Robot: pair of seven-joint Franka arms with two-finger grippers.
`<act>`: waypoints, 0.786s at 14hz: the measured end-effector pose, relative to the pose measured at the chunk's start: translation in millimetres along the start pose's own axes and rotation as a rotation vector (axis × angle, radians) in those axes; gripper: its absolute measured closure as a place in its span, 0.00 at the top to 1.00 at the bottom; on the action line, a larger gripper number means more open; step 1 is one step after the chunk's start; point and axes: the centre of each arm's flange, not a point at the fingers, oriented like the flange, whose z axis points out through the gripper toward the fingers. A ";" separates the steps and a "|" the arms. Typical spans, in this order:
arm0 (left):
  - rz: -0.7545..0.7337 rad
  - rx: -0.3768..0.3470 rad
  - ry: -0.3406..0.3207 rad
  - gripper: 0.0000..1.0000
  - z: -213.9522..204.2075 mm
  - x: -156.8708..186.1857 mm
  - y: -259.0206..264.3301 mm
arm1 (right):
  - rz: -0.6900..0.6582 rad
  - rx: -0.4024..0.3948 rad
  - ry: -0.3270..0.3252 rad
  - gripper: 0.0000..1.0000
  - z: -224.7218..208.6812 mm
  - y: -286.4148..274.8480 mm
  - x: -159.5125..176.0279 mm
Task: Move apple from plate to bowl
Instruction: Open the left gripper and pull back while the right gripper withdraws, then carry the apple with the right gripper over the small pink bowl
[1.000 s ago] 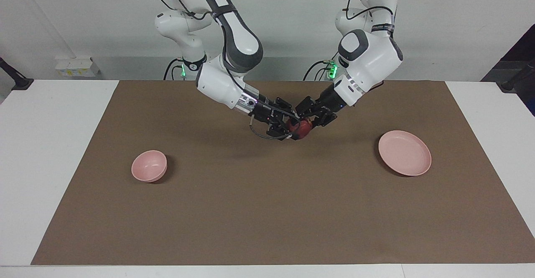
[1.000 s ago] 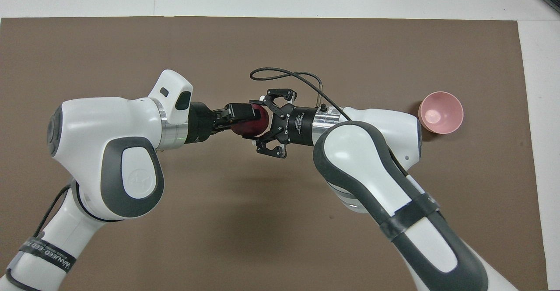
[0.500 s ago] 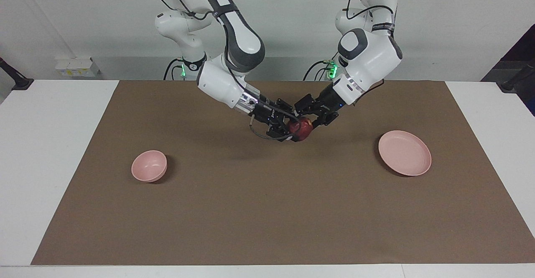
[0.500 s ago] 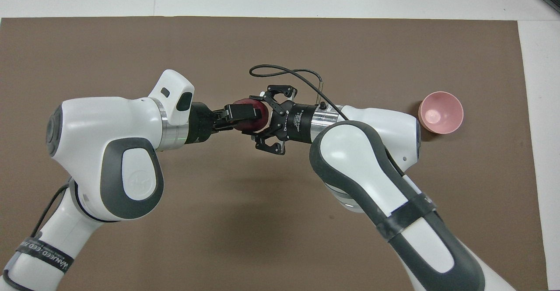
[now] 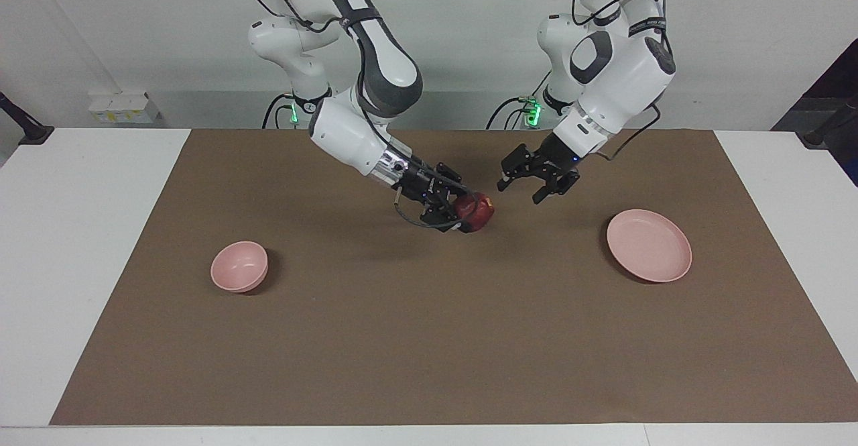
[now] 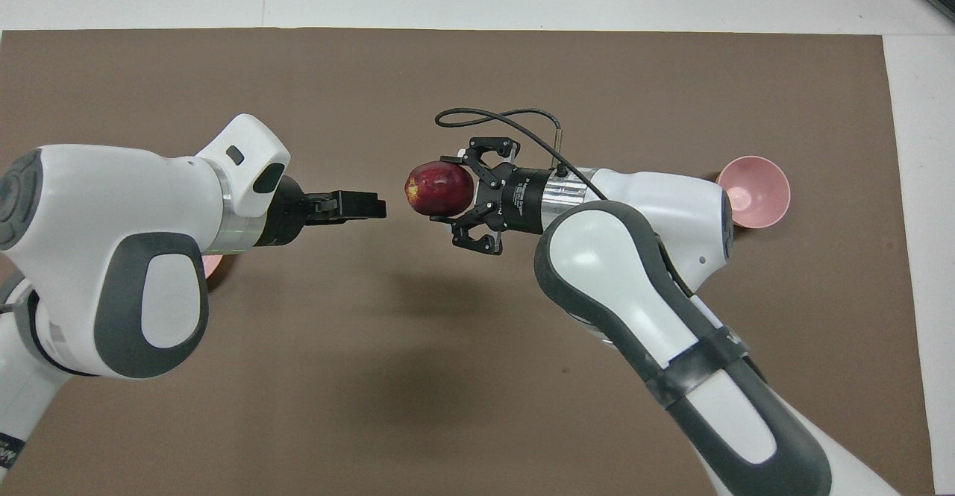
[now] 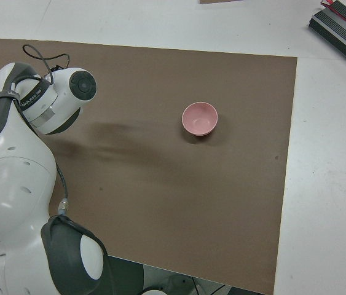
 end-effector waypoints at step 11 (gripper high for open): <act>0.157 0.331 -0.007 1.00 -35.4 20.0 -81.9 | -0.319 -0.231 0.375 0.79 -124.4 -72.8 16.9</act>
